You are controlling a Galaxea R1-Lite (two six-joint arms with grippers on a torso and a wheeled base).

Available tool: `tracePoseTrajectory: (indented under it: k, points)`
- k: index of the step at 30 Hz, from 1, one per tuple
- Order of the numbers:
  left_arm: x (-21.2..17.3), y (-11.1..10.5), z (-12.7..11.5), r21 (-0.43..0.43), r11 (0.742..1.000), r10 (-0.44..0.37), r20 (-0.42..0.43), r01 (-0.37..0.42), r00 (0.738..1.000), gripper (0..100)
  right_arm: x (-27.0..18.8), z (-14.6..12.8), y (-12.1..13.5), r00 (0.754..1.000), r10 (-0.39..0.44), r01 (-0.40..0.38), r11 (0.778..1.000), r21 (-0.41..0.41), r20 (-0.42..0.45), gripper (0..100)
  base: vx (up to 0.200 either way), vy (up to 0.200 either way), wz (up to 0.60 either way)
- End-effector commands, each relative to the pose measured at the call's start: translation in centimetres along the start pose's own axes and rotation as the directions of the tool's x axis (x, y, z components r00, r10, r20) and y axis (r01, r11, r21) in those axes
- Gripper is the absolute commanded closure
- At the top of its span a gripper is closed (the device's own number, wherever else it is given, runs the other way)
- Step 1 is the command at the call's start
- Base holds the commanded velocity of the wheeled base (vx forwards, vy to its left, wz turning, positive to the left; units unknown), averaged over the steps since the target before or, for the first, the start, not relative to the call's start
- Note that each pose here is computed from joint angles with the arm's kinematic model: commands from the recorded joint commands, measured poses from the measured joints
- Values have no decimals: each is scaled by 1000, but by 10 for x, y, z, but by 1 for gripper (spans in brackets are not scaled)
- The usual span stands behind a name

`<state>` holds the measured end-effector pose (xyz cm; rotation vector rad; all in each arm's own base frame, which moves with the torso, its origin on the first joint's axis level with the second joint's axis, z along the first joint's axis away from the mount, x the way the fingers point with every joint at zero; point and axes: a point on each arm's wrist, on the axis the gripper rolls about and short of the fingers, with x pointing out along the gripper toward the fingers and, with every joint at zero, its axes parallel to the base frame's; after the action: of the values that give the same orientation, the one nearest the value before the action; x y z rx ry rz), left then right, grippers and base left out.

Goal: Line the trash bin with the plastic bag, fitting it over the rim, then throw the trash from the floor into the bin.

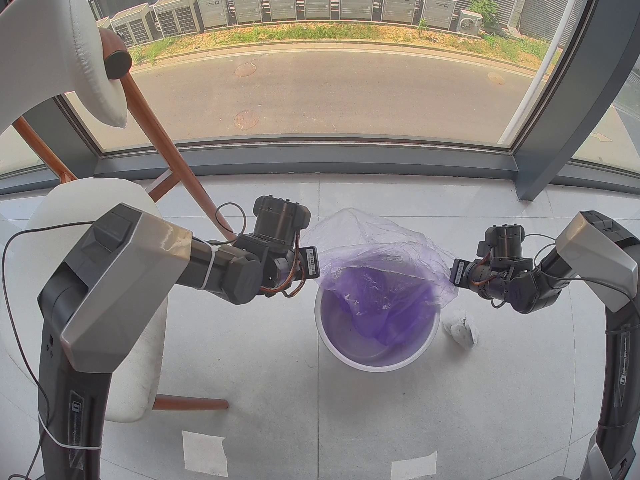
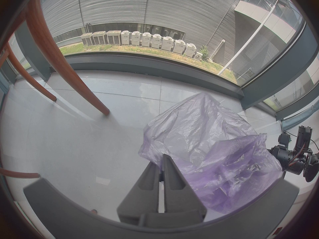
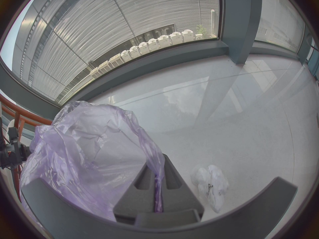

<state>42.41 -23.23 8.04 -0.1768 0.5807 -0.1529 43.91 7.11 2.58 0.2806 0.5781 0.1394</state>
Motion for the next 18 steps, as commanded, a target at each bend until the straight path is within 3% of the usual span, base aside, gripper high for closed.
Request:
tracePoseTrajectory:
  k: [1,18]
  points:
    - [3,1,-5,2,1000,7,-16,-7,1000,100,0,-9,-1,1000,-3,2,1000,-1,-28,100,0,0,0]
    - [-36,22,-30,5,999,44,-151,-44,988,100,-41,-31,-4,988,39,-45,998,-41,-147,100,0,0,0]
